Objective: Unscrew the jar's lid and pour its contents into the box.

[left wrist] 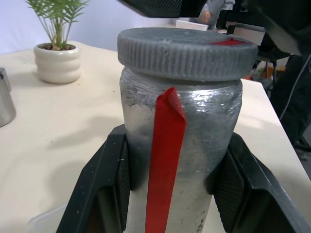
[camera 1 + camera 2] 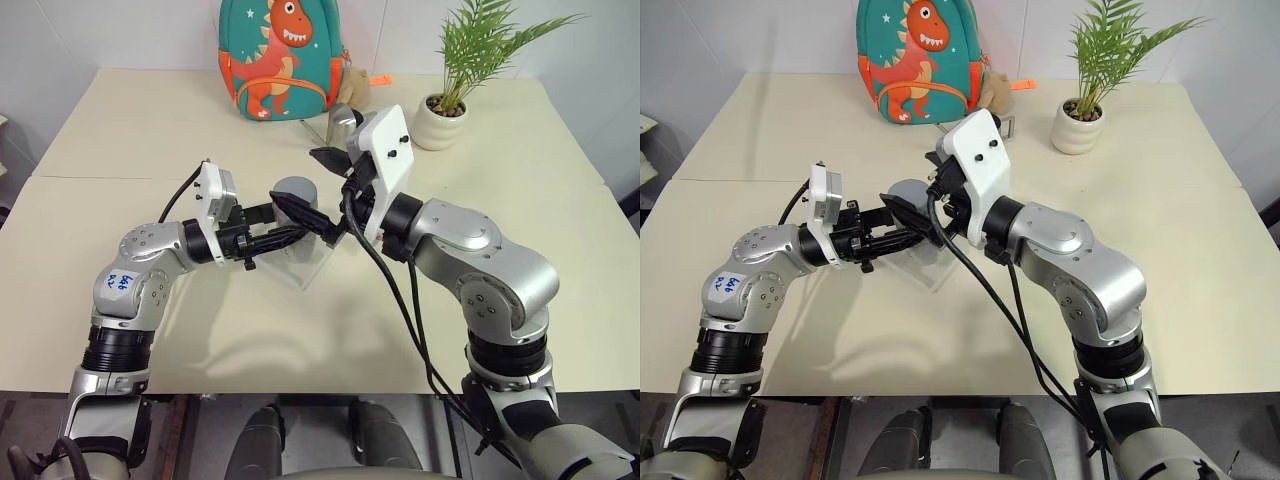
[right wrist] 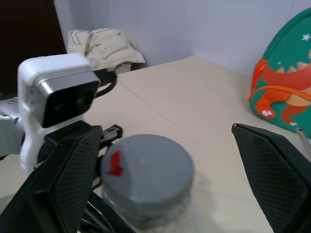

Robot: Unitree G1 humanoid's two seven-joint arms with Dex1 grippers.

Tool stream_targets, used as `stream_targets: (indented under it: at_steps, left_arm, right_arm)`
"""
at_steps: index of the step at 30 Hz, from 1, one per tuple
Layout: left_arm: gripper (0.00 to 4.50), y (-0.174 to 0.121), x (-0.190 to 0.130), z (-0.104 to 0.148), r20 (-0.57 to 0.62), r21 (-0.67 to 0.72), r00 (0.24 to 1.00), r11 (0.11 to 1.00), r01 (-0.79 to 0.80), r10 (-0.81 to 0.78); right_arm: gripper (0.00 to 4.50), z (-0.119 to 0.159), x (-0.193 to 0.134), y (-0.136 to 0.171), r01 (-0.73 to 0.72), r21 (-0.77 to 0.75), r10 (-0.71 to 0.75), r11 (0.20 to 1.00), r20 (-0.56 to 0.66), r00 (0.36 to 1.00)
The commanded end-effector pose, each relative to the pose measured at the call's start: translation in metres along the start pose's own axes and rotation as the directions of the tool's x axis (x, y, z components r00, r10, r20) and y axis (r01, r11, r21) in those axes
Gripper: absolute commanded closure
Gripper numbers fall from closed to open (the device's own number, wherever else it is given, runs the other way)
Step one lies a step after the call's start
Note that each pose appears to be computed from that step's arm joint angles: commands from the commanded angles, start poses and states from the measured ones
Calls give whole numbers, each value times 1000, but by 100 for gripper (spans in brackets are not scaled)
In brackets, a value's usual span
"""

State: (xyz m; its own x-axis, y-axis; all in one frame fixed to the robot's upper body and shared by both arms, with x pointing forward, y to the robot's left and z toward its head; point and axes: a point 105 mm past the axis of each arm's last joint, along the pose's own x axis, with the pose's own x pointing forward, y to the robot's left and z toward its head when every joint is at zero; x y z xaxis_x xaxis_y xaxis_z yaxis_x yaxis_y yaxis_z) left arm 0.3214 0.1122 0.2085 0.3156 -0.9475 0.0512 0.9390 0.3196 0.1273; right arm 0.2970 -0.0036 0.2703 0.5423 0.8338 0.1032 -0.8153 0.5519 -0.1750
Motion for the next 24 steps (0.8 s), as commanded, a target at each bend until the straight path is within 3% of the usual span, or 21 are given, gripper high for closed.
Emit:
stream_targets:
  at_steps: [1,24]
  left_arm:
    - [265,-1,0,11,11,57,1000,998,11,-11]
    - [265,-2,0,21,65,146,998,989,5,-15]
  right_arm:
    - [0,14,0,14,-41,-36,42,999,40,998]
    - [0,12,6,13,-37,-37,38,999,38,999]
